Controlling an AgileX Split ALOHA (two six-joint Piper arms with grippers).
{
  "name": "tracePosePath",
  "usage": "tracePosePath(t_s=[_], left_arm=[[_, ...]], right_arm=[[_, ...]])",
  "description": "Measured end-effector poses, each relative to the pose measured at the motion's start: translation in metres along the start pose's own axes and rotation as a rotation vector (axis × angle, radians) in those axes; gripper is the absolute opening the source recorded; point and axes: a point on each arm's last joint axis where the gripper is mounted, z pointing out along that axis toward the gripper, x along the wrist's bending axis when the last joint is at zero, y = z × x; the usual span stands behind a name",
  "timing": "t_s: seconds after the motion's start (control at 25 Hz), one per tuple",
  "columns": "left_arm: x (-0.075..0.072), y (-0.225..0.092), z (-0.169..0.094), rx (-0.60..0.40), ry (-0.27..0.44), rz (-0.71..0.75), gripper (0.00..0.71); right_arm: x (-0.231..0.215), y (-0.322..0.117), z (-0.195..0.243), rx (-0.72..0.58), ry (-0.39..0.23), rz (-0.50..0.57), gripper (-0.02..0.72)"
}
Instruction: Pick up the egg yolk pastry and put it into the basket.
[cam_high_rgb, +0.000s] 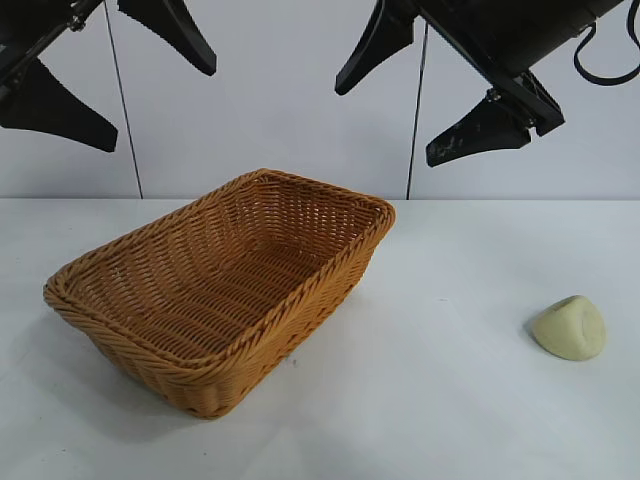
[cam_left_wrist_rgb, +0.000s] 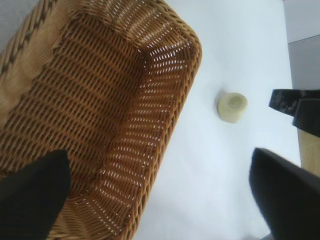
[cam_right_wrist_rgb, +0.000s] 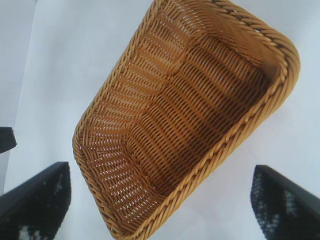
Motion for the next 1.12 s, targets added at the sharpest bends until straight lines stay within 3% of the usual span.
tracePosePath(t_s=[0.24,0.44,0.76,0.88,1.12], left_arm=[[0.007,0.002,-0.006,0.004,0.009,-0.024,0.695],[0.011,-0.005,-0.02,0.055,0.068,-0.015,0.695],[0.013,-0.054,-0.039,0.071,0.107,-0.136,0.695],[0.007,-0.072,-0.034,0.085,0.113,-0.194,0.695],[0.002,-0.079,-0.013,0.034,0.205,-0.349,0.695]], right_arm=[[0.0,0.0,0.0,0.0,0.0,0.0,0.695],[0.0,0.0,0.0,0.0,0.0,0.0,0.695],[0.0,0.0,0.0,0.0,0.0,0.0,0.695],[0.0,0.0,0.0,0.0,0.0,0.0,0.695],[0.0,0.0,0.0,0.0,0.0,0.0,0.695]])
